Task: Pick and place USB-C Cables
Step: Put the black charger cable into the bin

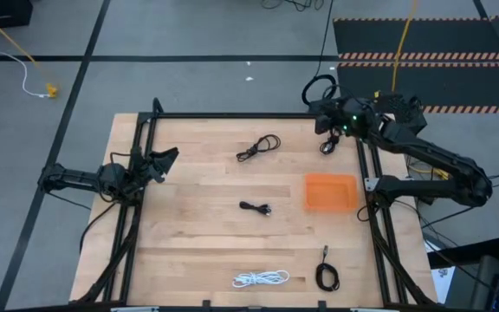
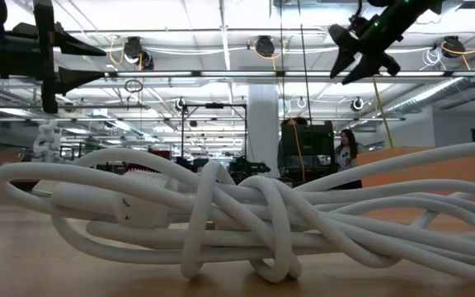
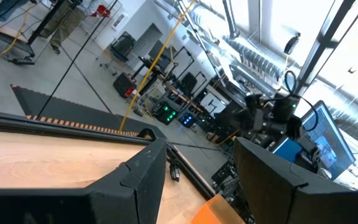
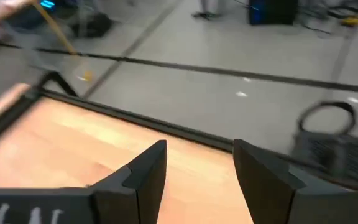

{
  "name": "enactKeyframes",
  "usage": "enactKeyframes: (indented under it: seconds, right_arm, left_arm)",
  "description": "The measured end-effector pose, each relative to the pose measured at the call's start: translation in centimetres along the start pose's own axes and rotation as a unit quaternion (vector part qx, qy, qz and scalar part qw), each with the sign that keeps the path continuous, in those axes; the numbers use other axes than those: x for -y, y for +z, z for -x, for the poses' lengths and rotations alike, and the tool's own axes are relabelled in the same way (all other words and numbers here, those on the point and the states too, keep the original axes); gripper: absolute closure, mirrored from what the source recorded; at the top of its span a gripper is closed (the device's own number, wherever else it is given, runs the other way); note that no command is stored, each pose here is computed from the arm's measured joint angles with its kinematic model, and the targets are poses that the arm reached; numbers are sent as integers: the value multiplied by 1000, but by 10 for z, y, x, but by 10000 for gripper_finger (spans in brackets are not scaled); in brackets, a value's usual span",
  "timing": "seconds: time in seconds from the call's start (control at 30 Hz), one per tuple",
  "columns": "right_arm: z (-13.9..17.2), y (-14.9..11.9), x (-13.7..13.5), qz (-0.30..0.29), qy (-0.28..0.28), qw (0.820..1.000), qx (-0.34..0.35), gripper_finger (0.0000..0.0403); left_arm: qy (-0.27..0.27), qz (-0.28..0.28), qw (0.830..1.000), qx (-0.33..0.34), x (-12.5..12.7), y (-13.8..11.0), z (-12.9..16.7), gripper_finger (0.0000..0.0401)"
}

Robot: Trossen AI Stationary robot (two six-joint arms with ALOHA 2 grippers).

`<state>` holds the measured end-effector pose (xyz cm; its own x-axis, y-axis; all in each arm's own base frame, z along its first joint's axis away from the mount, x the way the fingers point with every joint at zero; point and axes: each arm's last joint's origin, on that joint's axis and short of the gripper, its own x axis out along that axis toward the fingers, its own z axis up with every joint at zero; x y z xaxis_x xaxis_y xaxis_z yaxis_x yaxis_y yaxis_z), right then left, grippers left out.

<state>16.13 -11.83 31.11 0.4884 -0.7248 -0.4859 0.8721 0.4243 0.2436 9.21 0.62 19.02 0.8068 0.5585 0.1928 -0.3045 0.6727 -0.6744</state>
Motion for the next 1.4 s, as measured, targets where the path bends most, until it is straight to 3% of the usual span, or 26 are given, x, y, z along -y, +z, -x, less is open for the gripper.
enactKeyframes:
  seconds: [0.23,0.43,0.63,0.8,1.0,1.4]
  right_arm:
    - [-11,-13,4,-8,-27,997,-71,215]
    - [-26,-24,4,10,-57,991,-122,164]
    - [-40,-41,12,-33,-129,971,-199,132]
    - [-51,-51,25,-90,-205,943,-247,133]
    - [-69,-54,24,-138,-220,936,-237,135]
    - [-109,-81,30,-131,-283,904,-293,135]
  left_arm:
    - [0,0,1000,0,0,0,0,210]
    - [0,0,1000,0,0,0,0,210]
    - [0,0,1000,0,0,0,0,210]
    - [0,0,1000,0,0,0,0,210]
    - [0,0,1000,0,0,0,0,210]
    - [0,0,1000,0,0,0,0,210]
